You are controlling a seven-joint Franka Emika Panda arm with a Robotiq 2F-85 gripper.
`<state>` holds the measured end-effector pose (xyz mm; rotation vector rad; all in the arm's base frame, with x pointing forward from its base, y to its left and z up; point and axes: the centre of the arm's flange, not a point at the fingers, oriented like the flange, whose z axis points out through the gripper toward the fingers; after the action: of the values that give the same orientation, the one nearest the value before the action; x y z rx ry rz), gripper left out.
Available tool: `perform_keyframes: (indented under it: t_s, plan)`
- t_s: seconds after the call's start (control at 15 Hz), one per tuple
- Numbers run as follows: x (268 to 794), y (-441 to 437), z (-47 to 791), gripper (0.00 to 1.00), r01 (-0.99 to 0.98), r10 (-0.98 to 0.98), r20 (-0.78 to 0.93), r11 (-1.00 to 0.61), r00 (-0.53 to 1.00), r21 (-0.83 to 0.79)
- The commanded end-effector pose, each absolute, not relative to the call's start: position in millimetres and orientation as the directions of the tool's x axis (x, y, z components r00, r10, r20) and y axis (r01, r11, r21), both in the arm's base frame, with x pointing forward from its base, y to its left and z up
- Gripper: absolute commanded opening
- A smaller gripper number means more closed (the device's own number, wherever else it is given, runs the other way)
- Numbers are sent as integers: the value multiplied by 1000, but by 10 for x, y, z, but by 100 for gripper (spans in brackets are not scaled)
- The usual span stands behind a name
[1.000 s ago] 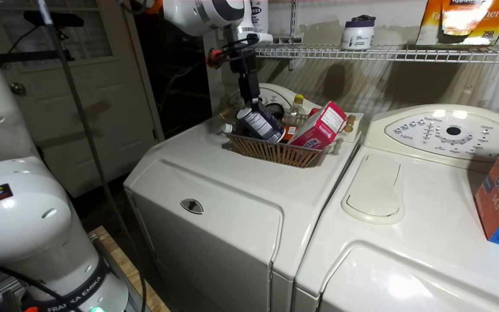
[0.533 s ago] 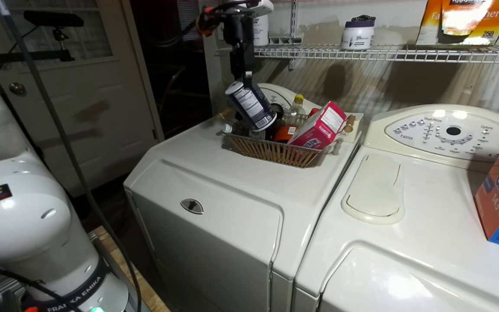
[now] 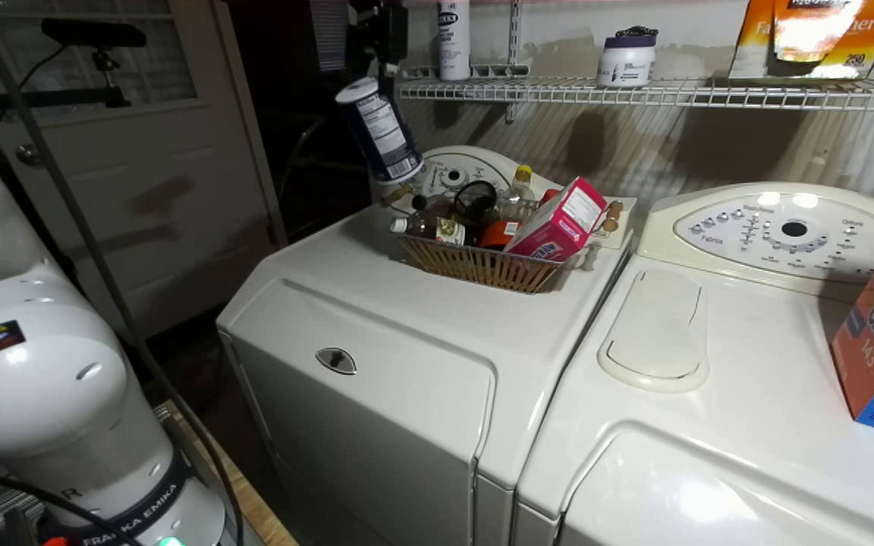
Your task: Take the can out of the basket and put it on the washing machine
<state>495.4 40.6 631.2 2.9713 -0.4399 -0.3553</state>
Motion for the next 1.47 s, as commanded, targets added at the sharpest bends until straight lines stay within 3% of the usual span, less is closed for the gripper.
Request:
perform_keyframes:
  t_s: [0.0, 0.33, 0.4, 0.93, 1.0, 1.4]
  plan:
    - [4981, 891, 6688, 69, -114, -143, -291, -987, 946, 115]
    - [4862, 1794, 6711, 69, 106, 49, -348, -983, 936, 147]
    - [4702, 1559, 6564, 94, 37, -11, -313, -989, 950, 145]
    - [4756, 1774, 6524, 94, 82, 30, -334, -987, 942, 142]
    - [4756, 1774, 6527, 69, 82, 30, -334, -987, 942, 141]
    - [5294, 2605, 6490, 69, 365, 293, -356, -918, 887, 154]
